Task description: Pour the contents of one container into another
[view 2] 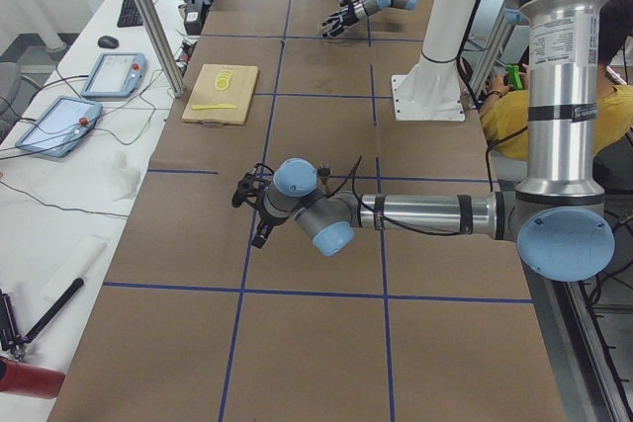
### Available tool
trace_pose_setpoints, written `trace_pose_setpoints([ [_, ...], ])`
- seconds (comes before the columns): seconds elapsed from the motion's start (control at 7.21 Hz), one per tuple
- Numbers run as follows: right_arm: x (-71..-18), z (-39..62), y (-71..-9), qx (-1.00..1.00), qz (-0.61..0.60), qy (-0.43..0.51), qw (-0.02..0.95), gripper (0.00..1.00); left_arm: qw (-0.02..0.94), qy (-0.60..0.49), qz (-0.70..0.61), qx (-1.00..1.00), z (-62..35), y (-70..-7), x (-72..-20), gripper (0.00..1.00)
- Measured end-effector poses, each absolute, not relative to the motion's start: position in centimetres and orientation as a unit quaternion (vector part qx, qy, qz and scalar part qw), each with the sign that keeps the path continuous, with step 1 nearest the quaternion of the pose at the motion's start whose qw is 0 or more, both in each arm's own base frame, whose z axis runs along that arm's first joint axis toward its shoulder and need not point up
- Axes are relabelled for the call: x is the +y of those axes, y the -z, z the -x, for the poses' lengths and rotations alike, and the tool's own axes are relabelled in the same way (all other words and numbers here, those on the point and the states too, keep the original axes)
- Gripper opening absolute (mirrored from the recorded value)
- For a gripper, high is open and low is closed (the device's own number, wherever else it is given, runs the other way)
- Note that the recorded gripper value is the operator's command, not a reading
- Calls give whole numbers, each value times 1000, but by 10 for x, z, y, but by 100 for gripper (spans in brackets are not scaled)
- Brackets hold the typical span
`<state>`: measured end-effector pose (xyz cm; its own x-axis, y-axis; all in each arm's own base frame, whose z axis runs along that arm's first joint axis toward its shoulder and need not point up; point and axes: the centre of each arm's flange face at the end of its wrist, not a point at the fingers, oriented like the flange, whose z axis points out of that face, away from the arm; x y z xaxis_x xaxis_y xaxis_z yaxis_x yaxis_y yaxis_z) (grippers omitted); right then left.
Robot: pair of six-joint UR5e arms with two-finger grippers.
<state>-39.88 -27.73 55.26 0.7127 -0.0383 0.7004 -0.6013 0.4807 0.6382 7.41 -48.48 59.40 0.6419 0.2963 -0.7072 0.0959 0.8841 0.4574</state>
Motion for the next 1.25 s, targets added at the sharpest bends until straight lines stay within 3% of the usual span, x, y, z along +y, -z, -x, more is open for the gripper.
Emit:
trace_pose_setpoints([
  [0.69,-247,336,-520,-378,-428,-143,809,100,875,-58,-235,420,-74,-592,-485,100],
  [1.25,-225,293,-534,-393,-319,-72,859,100,876,-57,-231,420,-73,-596,-484,100],
])
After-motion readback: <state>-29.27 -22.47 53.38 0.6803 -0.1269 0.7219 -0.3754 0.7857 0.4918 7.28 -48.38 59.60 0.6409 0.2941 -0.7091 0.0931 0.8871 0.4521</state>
